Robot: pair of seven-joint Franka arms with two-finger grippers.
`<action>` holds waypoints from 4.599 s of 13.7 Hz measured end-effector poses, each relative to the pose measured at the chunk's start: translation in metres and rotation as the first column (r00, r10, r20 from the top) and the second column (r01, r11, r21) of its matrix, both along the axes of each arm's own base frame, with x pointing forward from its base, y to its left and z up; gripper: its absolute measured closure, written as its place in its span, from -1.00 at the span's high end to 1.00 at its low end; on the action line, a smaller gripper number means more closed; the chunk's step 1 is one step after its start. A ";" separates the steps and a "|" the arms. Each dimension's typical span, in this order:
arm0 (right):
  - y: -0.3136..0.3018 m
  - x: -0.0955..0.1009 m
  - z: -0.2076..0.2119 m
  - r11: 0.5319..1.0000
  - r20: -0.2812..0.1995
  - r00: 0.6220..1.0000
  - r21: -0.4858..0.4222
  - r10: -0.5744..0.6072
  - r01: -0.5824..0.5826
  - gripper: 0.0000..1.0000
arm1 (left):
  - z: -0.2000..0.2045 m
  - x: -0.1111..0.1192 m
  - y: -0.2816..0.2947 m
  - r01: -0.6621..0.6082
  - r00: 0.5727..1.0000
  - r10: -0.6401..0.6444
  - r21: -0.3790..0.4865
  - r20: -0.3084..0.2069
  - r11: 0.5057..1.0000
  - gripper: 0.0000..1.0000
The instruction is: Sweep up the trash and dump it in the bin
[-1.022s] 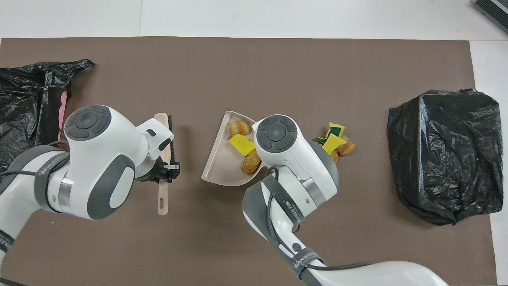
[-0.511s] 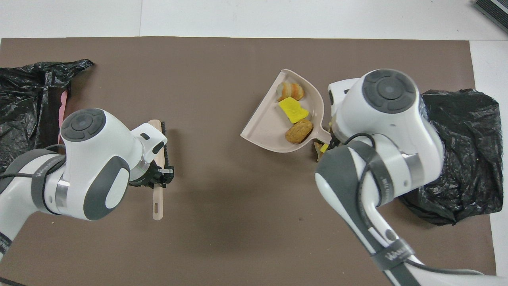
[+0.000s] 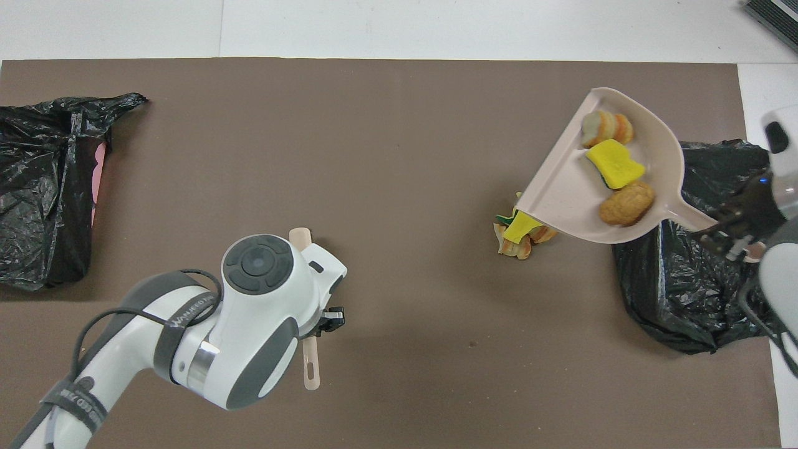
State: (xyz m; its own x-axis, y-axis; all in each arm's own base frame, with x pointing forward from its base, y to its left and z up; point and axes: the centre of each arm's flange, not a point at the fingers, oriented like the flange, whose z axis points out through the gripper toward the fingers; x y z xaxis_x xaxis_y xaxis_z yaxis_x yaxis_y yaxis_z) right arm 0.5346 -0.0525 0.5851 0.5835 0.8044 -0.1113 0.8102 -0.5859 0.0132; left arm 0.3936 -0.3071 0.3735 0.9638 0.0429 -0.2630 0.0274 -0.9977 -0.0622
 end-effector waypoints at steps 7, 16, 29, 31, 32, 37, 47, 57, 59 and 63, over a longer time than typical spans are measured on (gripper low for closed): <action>-0.171 -0.033 0.009 0.934 -0.111 0.970 -0.264 0.217 -0.239 -0.37 | -0.039 -0.071 -0.035 0.017 1.000 -0.018 0.034 0.012 0.999 -0.48; -0.159 -0.018 -0.054 0.682 -0.387 0.832 -0.482 0.397 -0.550 -0.37 | -0.019 -0.017 0.003 -0.085 0.995 0.086 -0.015 0.050 0.996 0.98; -0.061 -0.004 -0.039 0.448 -0.611 0.707 -0.552 0.355 -0.703 -0.37 | 0.064 0.156 0.188 -0.048 0.980 0.066 -0.098 0.190 0.994 1.00; -0.037 -0.006 -0.028 0.437 -0.622 0.719 -0.578 0.311 -0.689 -0.37 | 0.083 0.165 0.215 0.009 0.979 0.007 -0.077 0.202 0.997 1.00; -0.022 -0.007 -0.022 0.434 -0.624 0.725 -0.589 0.291 -0.681 -0.37 | 0.092 0.170 0.230 0.031 0.978 -0.015 -0.073 0.210 0.997 1.00; 0.098 -0.034 0.011 0.515 -0.409 0.900 -0.744 0.151 -0.424 -0.37 | 0.168 0.179 0.280 0.093 0.967 -0.071 -0.081 0.246 0.992 1.00; 0.274 -0.035 -0.050 0.746 0.095 0.807 -0.333 -0.582 0.577 -0.37 | 0.220 0.170 0.302 0.113 0.969 -0.089 -0.092 0.232 0.989 1.00; 0.461 0.055 -0.156 0.492 -0.020 0.493 0.026 -0.870 0.870 -0.37 | 0.217 0.168 0.302 0.117 0.971 -0.094 -0.094 0.220 0.989 1.00; 0.488 0.057 -0.186 0.499 -0.020 0.501 0.046 -0.865 0.865 -0.37 | 0.218 0.167 0.302 0.119 0.971 -0.095 -0.094 0.221 0.988 1.00; 0.490 0.063 -0.201 0.511 -0.020 0.512 0.045 -0.859 0.858 -0.37 | 0.220 0.166 0.297 0.121 0.969 -0.097 -0.094 0.226 0.988 1.00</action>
State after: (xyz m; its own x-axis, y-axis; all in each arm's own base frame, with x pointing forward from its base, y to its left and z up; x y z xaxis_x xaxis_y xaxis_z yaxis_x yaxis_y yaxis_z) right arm 0.5978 0.4377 0.3836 0.9926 -0.0853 -0.0866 -0.0881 -0.9957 -0.0288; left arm 0.5592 -0.0106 0.5932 0.9957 -0.0824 -0.0415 -0.0808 -0.9959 0.0398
